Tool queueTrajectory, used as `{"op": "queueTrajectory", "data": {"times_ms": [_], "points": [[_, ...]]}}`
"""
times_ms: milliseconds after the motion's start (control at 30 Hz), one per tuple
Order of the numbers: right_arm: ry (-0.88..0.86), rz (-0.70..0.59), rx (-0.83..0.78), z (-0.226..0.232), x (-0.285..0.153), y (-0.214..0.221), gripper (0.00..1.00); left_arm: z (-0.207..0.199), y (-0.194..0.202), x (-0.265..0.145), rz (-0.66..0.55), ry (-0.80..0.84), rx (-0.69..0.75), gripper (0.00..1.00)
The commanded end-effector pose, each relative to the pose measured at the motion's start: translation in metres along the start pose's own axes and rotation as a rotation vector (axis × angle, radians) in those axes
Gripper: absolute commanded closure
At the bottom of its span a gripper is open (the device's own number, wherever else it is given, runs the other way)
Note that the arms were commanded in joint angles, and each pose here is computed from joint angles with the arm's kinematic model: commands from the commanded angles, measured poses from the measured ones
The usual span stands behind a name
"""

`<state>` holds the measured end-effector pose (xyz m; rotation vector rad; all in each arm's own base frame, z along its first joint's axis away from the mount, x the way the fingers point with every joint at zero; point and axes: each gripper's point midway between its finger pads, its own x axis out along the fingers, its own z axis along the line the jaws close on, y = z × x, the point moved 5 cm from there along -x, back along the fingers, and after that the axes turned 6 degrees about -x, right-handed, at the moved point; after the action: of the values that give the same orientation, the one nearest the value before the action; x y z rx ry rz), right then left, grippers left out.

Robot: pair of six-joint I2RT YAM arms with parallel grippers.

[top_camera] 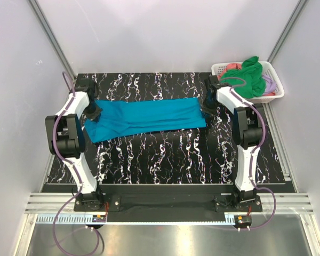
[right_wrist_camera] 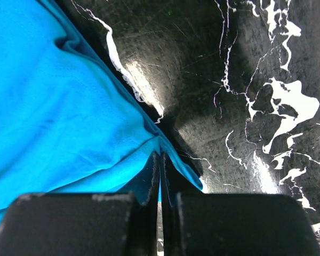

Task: Fold and stack the t-shirts
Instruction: Fold the tshirt

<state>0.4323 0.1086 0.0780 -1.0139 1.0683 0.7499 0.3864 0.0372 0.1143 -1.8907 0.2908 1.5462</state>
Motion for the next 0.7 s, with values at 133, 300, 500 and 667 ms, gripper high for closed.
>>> {"op": "queueTrajectory", "data": {"times_ms": [133,300,500,667], "points": [[0.082,0.037,-0.003,-0.009,0.007,-0.005,1.00,-0.005,-0.019,-0.007,-0.037,-0.003,0.061,1.00],[0.083,0.031,0.004,-0.012,0.006,-0.001,1.00,-0.007,-0.023,-0.002,-0.042,-0.020,0.070,1.00],[0.084,0.030,-0.012,-0.013,0.000,-0.003,0.81,-0.004,-0.025,-0.006,-0.028,-0.045,0.099,0.87],[-0.046,-0.035,-0.083,0.009,-0.043,-0.017,0.68,-0.002,-0.041,-0.042,-0.104,-0.021,0.122,0.44]]}}
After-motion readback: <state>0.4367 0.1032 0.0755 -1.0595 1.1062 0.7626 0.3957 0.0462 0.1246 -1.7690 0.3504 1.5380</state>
